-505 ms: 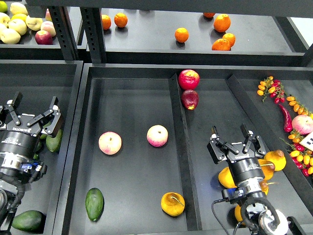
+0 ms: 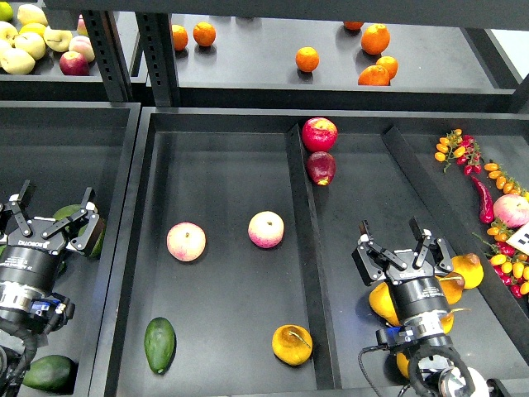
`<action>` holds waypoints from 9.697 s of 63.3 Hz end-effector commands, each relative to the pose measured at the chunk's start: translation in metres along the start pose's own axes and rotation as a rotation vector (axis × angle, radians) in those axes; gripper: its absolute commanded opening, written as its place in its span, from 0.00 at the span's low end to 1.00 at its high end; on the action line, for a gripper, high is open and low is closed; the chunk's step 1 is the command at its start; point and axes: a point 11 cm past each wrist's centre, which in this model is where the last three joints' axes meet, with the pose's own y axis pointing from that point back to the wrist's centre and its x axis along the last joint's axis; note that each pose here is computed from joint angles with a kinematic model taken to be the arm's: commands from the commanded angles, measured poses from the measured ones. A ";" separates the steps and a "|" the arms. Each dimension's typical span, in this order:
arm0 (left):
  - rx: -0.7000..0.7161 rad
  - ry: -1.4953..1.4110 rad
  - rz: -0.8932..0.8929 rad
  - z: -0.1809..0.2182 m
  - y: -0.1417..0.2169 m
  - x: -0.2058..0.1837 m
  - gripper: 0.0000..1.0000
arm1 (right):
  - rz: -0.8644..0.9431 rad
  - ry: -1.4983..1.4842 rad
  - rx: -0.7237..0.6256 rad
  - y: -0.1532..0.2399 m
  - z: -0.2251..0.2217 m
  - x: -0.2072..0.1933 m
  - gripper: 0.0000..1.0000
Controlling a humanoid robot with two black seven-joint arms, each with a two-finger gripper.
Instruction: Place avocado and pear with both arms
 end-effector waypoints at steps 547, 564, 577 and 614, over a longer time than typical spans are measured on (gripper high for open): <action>2.034 -1.809 0.501 -0.109 -0.027 0.095 0.38 | -0.188 -0.055 -0.034 -0.037 0.007 -0.048 1.00; 2.028 -1.755 0.450 -0.117 -0.033 0.089 0.32 | -0.189 -0.055 -0.035 -0.037 0.008 -0.048 1.00; 2.008 -1.704 0.379 -0.121 -0.047 0.072 0.32 | -0.207 -0.058 -0.049 -0.037 0.010 -0.050 1.00; 1.864 -1.783 0.362 -0.067 -0.109 -0.002 0.33 | -0.235 -0.048 -0.122 -0.039 0.016 -0.057 1.00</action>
